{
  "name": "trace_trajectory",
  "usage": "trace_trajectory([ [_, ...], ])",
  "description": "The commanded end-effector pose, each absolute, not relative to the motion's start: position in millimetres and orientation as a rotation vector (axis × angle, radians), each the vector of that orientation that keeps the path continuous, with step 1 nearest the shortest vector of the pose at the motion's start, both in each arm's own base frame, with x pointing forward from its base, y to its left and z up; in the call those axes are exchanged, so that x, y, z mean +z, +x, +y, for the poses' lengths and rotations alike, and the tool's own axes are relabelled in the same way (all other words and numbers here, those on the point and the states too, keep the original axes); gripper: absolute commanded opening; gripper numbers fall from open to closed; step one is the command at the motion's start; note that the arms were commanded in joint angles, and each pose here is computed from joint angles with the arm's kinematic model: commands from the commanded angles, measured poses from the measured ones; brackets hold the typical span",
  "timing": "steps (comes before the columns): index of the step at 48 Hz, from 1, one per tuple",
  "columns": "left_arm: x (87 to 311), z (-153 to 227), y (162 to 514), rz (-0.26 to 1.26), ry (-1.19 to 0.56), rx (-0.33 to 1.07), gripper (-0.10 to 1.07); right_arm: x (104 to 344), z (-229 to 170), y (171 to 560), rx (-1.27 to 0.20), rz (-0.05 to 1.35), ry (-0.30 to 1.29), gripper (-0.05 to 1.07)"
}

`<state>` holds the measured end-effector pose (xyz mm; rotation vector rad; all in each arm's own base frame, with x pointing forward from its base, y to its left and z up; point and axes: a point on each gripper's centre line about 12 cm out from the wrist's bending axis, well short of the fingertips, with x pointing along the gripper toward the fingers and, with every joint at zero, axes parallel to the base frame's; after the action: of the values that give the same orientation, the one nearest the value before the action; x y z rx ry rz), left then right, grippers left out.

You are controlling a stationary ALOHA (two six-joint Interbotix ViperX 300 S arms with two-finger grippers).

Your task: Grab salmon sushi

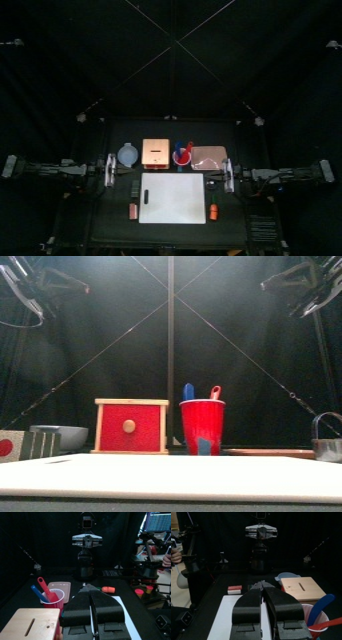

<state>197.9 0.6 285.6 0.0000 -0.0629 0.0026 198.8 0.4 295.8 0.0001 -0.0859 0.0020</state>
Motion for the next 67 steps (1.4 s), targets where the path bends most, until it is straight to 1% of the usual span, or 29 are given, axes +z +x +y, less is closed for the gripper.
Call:
trace_trajectory([
  [1,288.8,7.9,202.2,-0.063,-0.009,0.039,0.01,289.9,-1.7,204.2,-0.008,-0.055,-0.006,0.04],
  [4,289.0,9.6,202.7,-0.063,-0.023,0.048,0.01,286.2,-3.4,207.3,-0.015,-0.034,-0.004,0.01],
  [9,293.1,12.8,203.9,-0.070,-0.106,0.071,0.05,282.7,-4.8,214.6,-0.019,-0.001,-0.016,0.02],
  [12,292.7,16.3,204.6,-0.061,-0.212,0.098,0.07,283.2,-4.8,218.8,-0.018,0.008,-0.020,0.02],
  [16,287.6,21.5,206.4,-0.018,-0.432,0.145,0.09,283.5,-5.1,223.3,-0.019,0.020,-0.023,0.02],
  [19,283.1,22.0,208.8,0.025,-0.560,0.162,0.11,282.6,-6.1,225.5,-0.022,0.033,-0.027,0.02],
  [22,278.5,20.9,212.5,0.074,-0.648,0.170,0.11,280.5,-7.5,226.1,-0.027,0.047,-0.031,0.02],
  [26,272.0,19.5,222.0,0.149,-0.708,0.177,0.12,276.9,-9.5,225.6,-0.035,0.070,-0.035,0.02],
  [35,262.0,20.7,248.4,0.304,-0.738,0.191,0.12,269.5,-12.4,224.7,-0.048,0.121,-0.033,0.02],
  [40,256.8,19.8,259.0,0.420,-0.758,0.178,0.12,265.3,-12.4,223.9,-0.049,0.145,-0.033,0.02],
  [47,248.7,21.2,258.2,0.537,-0.786,0.171,0.12,260.5,-12.9,223.2,-0.051,0.178,-0.033,0.02],
  [53,240.2,34.3,247.6,0.658,-0.792,0.204,0.12,256.7,-16.1,223.0,-0.065,0.202,-0.031,0.02],
  [57,235.9,51.2,236.9,0.749,-0.752,0.265,0.12,253.3,-18.5,222.2,-0.075,0.219,-0.031,0.02],
  [60,237.3,59.5,232.0,0.793,-0.749,0.315,0.12,251.6,-20.6,222.2,-0.085,0.227,-0.028,0.02],
  [67,243.8,63.5,226.5,0.858,-0.768,0.457,0.12,248.3,-22.3,221.5,-0.093,0.238,-0.021,0.02],
])
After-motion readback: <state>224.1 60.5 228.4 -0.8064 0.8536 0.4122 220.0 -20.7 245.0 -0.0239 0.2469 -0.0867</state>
